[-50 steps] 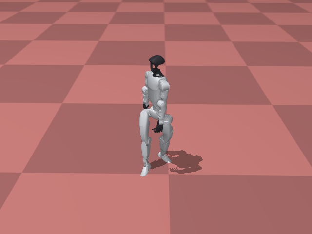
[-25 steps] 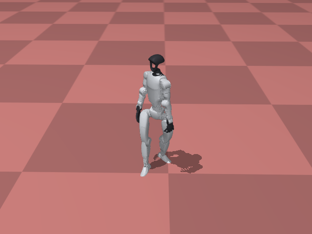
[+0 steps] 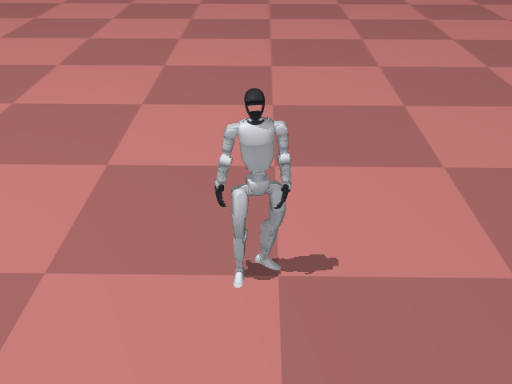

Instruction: Upper body actions

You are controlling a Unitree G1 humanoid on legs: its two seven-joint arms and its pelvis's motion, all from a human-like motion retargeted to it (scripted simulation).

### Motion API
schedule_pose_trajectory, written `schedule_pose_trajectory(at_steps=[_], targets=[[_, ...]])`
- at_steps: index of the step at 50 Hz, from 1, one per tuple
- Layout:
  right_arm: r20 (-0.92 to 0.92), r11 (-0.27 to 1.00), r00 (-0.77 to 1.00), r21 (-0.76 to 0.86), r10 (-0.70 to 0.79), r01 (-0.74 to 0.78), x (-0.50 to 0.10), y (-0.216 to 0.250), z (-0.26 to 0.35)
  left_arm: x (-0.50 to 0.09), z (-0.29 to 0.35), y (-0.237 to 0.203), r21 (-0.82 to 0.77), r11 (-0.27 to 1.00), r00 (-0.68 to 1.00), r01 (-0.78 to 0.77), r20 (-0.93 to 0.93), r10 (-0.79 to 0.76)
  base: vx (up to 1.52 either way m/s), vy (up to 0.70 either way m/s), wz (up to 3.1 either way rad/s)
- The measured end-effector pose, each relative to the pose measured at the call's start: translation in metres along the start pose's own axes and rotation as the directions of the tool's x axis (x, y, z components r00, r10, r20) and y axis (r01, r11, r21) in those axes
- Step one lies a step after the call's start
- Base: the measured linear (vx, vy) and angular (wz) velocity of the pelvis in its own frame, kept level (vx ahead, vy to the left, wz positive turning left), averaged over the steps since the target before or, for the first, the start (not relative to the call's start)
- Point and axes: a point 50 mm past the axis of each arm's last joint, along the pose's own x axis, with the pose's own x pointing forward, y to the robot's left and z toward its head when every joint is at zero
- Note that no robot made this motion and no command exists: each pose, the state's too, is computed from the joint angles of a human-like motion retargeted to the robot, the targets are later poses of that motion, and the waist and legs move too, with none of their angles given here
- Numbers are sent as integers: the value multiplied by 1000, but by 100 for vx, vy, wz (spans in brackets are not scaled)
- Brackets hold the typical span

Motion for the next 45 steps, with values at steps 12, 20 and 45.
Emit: schedule_pose_trajectory(at_steps=[12, 20, 45], targets=[[193, 996, 978, 52, -84, 75, -9, -33, 41, -28, -42, 74, -256, 931, 965, -260, -87, 246, 22, 7, 125], [343, 993, 932, 15, -114, 116, -22, -48, 81, -21, -39, 64, -537, 810, 962, -237, -11, 274, 5, 9, 67], [-30, 927, 998, -369, 60, -67, 1, 31, 13, -2, -51, 2, -552, 829, 995, -90, -16, 97, 0, 6, 21]])
